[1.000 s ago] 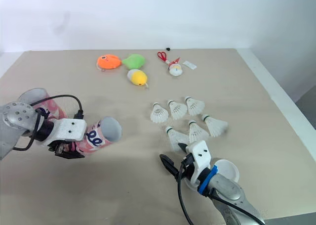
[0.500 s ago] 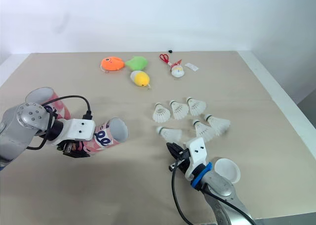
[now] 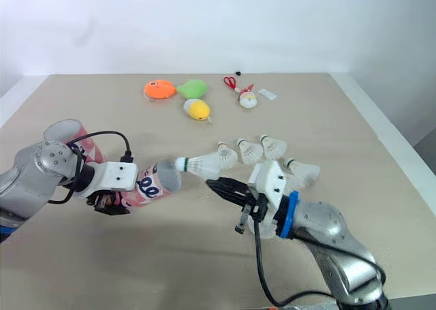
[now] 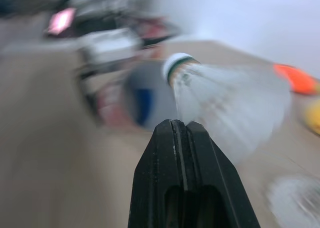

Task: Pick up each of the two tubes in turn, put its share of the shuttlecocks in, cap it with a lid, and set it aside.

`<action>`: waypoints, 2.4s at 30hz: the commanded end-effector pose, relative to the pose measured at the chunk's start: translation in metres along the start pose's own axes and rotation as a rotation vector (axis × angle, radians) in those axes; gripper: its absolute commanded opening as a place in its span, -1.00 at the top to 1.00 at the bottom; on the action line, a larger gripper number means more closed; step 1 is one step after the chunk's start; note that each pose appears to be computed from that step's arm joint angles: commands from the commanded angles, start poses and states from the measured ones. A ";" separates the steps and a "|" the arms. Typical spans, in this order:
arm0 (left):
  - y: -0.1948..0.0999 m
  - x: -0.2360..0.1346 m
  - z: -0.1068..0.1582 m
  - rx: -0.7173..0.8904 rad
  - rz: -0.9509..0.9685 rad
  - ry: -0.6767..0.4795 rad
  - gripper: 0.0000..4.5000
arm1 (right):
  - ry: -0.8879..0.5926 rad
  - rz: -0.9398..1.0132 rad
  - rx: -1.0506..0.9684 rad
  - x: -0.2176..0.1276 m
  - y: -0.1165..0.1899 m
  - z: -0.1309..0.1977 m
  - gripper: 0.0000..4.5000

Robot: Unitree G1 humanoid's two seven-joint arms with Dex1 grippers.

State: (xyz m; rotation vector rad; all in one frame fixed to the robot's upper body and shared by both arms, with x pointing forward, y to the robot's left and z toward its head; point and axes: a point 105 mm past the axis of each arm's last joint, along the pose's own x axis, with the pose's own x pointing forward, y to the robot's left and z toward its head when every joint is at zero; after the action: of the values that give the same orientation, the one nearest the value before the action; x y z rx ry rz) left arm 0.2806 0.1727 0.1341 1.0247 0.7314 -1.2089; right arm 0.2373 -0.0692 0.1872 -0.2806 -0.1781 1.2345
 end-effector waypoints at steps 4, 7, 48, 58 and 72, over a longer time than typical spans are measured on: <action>-0.005 0.010 0.005 0.004 -0.047 -0.018 -0.45 | 0.055 0.136 -0.156 0.037 -0.011 0.000 1.00; -0.006 0.010 0.006 0.001 -0.047 -0.021 -0.45 | 0.046 0.151 -0.186 0.046 -0.014 0.003 1.00; -0.010 0.010 0.010 -0.020 -0.037 -0.033 -0.45 | 0.014 0.108 0.068 0.031 0.007 -0.002 -0.53; -0.010 0.012 0.009 -0.018 -0.038 -0.038 -0.45 | 0.125 -0.282 0.010 0.002 -0.021 -0.025 -0.98; -0.009 0.012 0.010 -0.002 -0.037 -0.042 -0.45 | 0.257 -0.627 0.153 0.030 -0.067 -0.092 -0.98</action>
State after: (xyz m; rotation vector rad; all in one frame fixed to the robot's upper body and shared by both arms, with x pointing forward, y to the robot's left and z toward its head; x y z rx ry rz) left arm 0.2797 0.1644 0.1350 0.9975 0.7126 -1.2106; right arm 0.3268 -0.0650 0.1109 -0.2348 0.0877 0.6342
